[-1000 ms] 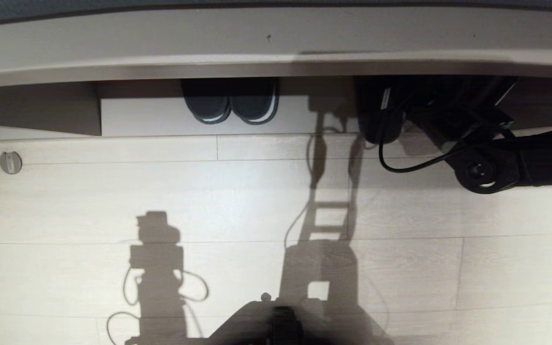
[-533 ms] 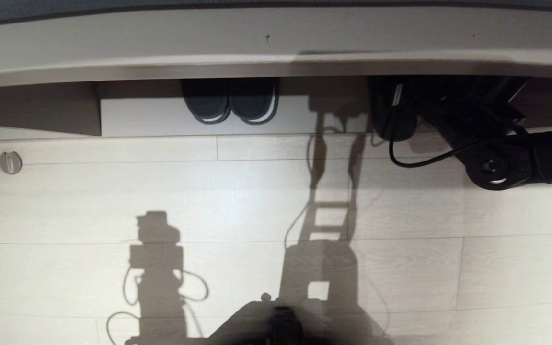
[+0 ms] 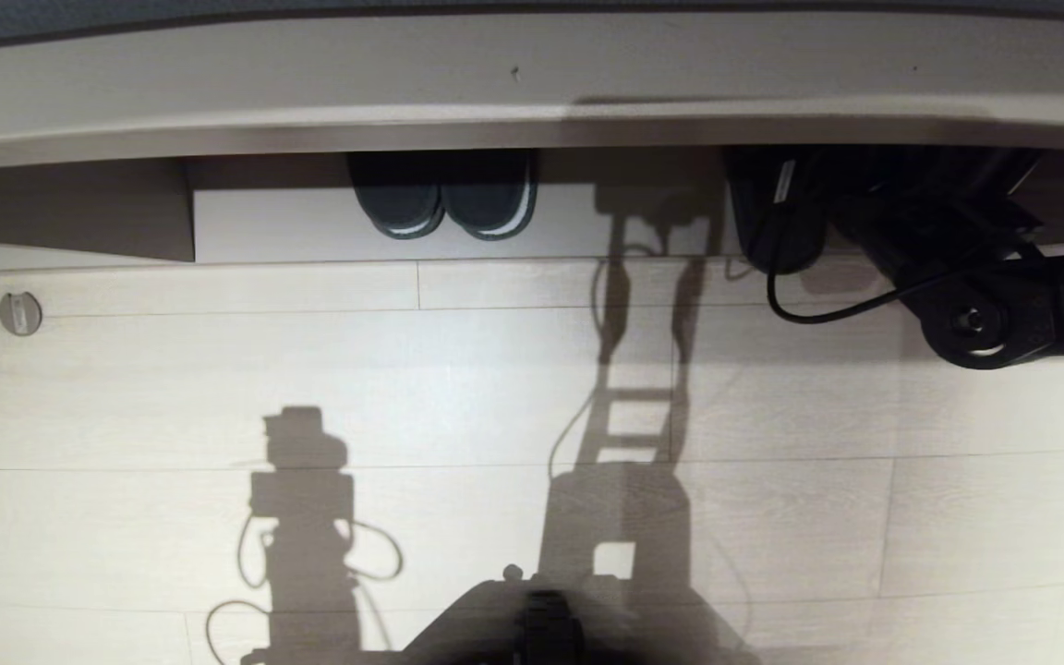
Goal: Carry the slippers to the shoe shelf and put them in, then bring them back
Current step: Place the slippers into the shoe cabinet
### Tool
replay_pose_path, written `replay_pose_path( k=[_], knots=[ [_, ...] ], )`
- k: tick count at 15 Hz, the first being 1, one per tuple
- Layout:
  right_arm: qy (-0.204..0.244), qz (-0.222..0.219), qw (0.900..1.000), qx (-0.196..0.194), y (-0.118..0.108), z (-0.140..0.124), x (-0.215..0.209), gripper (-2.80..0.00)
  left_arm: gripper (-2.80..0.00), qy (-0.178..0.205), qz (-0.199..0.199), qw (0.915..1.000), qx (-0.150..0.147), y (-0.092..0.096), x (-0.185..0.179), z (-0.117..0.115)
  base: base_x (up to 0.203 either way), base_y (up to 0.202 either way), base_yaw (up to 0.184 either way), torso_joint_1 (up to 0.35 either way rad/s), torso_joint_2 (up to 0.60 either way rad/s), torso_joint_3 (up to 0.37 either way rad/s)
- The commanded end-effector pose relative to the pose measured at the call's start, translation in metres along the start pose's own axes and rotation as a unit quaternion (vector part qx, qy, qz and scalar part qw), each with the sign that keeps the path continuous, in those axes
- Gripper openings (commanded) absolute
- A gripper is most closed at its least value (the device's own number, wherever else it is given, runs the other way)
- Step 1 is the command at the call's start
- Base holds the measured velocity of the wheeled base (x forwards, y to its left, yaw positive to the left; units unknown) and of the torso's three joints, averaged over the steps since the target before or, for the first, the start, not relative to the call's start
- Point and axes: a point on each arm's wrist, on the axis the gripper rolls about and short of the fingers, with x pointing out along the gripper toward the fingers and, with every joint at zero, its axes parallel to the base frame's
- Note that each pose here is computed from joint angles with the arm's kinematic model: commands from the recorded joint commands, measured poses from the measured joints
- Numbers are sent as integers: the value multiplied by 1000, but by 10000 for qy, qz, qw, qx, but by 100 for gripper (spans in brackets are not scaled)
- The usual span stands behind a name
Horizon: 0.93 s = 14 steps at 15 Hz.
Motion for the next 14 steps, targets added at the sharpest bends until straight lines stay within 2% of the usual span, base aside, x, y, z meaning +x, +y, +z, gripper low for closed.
replay_pose_path(
  k=[1, 6, 10, 14],
  knots=[
    [-121, 4, 9999, 26, -3, 11, -7, -280, -280, -1, 2, 10000, -2, 0, 0, 0, 0, 0, 0, 0, 0, 0],
    [2, 292, 9995, 108, 2, 17, -32, -280, -280, -8, 1, 10000, 6, 0, 0, 0, 0, 0, 0, 0, 0, 0],
    [488, 556, 9972, 93, 7, 1, -76, -280, -280, -1, 2, 10000, 6, 0, 0, 0, 0, 0, 0, 0, 0, 0],
    [346, 567, 9977, 111, 1, 10, -113, -280, -280, -1, 2, 10000, 6, 0, 0, 0, 0, 0, 0, 0, 0, 0]
  ],
)
